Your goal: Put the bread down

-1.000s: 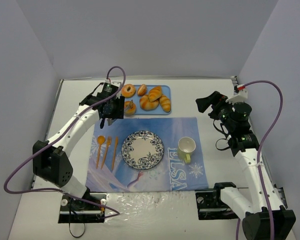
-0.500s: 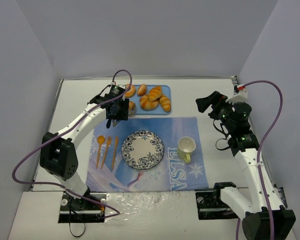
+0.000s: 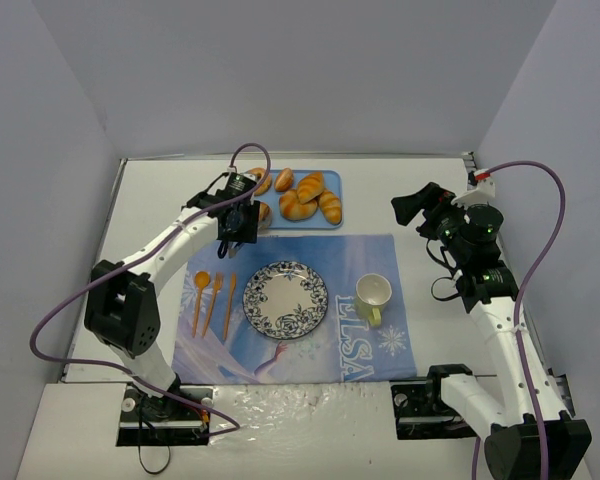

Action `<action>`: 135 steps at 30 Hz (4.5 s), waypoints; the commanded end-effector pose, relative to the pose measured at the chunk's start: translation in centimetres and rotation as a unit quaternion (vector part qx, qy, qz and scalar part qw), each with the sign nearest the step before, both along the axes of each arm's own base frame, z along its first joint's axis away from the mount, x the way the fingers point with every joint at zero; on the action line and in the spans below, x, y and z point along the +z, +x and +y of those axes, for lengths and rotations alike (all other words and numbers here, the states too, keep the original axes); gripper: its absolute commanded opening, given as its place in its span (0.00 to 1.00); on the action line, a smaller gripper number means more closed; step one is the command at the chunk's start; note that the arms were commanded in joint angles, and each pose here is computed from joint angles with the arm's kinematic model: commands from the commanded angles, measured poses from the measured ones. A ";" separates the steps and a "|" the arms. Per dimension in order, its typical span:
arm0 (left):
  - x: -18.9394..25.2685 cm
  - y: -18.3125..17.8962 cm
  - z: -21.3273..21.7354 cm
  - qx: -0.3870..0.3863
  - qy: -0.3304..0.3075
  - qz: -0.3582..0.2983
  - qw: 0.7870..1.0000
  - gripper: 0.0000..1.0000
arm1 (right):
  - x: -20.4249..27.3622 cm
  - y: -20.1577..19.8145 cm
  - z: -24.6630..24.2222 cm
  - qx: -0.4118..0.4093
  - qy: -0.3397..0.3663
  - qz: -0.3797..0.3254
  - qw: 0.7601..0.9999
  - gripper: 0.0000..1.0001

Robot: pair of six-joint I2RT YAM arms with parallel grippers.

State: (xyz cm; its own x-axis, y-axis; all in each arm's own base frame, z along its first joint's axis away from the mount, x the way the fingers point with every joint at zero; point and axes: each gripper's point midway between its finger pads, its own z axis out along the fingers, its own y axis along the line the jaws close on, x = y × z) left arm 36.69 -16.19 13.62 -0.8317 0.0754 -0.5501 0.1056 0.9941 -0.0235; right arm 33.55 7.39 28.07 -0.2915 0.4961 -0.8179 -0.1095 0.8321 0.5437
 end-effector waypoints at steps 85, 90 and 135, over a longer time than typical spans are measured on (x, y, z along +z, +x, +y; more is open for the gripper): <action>4.3 -21.8 -3.6 -0.152 -0.062 -0.004 0.986 0.59 | 1.1 1.5 -0.3 -0.012 -0.007 -0.036 0.999 1.00; 5.9 -21.6 -3.4 -0.147 -0.071 -0.020 0.986 0.58 | 1.1 1.5 -0.3 -0.012 -0.007 -0.035 0.999 1.00; 2.6 14.0 22.8 0.290 -0.014 -0.060 0.955 0.54 | 1.5 1.7 0.8 0.016 0.006 -0.043 0.999 1.00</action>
